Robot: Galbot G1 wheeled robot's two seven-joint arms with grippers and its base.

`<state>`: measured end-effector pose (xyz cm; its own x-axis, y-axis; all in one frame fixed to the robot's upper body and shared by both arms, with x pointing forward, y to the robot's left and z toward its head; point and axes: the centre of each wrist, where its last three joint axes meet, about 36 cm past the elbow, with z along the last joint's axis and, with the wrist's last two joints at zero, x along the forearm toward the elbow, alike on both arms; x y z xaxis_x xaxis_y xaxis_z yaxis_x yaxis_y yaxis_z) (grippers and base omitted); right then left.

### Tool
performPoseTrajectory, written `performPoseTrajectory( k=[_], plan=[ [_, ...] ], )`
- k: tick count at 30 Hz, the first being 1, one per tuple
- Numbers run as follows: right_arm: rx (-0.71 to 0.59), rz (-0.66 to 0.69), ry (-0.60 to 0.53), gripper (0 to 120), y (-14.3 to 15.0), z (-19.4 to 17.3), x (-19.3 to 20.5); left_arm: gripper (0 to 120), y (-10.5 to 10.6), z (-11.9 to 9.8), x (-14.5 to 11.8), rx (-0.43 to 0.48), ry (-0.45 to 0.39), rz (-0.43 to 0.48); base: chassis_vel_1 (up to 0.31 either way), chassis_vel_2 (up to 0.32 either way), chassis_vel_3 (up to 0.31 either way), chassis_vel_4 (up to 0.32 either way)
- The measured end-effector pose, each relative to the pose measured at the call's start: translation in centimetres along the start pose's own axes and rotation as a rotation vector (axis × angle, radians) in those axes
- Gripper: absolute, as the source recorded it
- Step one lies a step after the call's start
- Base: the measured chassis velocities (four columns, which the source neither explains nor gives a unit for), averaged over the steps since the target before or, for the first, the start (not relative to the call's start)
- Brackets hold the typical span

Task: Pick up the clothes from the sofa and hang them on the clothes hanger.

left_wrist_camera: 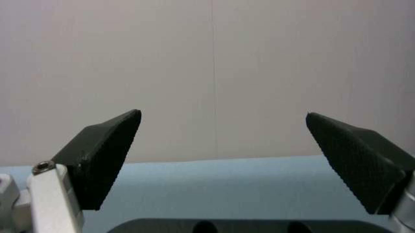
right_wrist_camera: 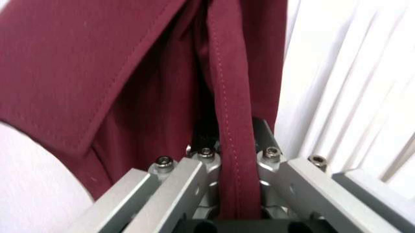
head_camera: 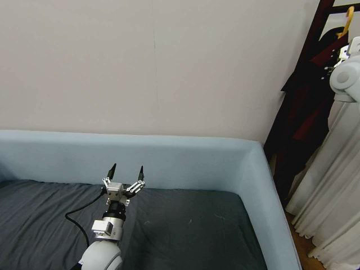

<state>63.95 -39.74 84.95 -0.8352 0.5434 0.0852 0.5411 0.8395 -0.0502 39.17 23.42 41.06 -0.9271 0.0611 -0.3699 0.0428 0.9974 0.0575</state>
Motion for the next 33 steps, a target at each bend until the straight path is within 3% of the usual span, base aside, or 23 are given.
performPoseTrajectory(
  k=[8, 13, 21, 33],
  plan=[
    [-0.13, -0.015, -0.065, 2, 1.2, -2.3, 0.1, 100, 0.3, 0.1, 0.1, -0.01, -0.009, -0.006, 0.0, 0.0, 0.0, 0.0],
    [-0.172, 0.006, -0.042, 2, 2.3, -4.0, -0.4, 100, 0.4, 0.1, 0.0, -0.01, -0.01, -0.009, 0.0, 0.0, 0.0, 0.0],
    [-0.168, 0.042, 0.033, 2, 4.0, -4.7, -1.8, 100, 0.2, 0.1, 0.0, -0.001, -0.012, -0.016, 0.0, 0.0, 0.0, 0.0],
    [-0.16, 0.049, 0.081, 2, 3.3, -3.5, -4.5, 100, 0.2, 0.2, 0.0, 0.002, -0.014, -0.021, 0.0, 0.0, 0.0, 0.0]
  ],
)
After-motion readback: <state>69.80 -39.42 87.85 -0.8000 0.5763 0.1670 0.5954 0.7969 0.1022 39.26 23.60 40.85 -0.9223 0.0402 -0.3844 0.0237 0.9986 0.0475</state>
